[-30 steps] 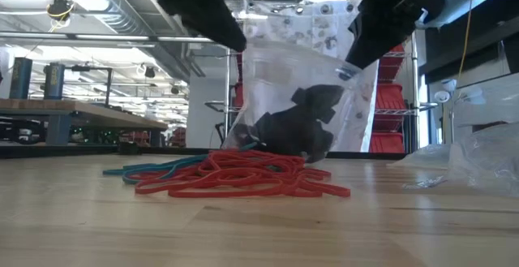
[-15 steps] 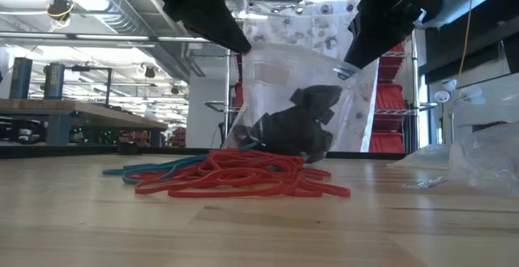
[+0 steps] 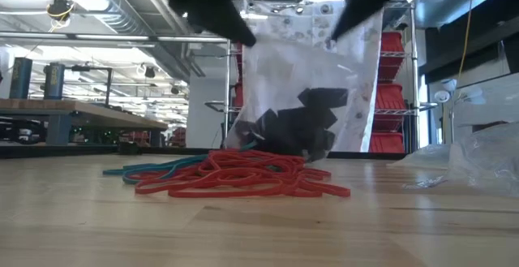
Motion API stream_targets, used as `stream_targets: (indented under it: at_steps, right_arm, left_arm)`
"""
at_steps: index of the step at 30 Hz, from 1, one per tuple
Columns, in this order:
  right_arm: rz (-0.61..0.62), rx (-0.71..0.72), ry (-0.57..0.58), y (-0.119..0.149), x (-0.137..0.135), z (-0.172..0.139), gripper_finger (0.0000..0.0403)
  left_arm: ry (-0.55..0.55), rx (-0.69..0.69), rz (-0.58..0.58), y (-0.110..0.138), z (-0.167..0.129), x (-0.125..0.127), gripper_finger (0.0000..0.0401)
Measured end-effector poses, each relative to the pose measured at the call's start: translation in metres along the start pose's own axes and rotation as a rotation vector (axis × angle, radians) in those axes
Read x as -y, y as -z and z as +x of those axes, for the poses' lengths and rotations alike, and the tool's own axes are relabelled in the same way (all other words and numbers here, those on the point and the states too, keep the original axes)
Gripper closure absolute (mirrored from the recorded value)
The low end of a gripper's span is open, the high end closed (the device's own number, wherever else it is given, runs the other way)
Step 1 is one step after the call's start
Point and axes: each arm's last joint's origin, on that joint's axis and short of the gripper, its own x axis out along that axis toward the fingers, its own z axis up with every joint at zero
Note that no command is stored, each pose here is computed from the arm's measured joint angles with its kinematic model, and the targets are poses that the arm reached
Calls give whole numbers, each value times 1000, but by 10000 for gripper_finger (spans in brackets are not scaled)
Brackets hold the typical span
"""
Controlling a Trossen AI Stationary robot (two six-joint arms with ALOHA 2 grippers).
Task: Sort rubber bands
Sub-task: Close the transparent zip lock bag
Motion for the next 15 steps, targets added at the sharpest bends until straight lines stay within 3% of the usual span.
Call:
stream_targets:
  at_steps: [7,15]
  right_arm:
    - [-75,237,-135,-31,-9,-2,271]
    - [-142,198,-97,-32,-25,45,261]
  left_arm:
    - [10,12,-3,-3,-3,2,401]
    - [6,12,-17,-3,-2,0,401]
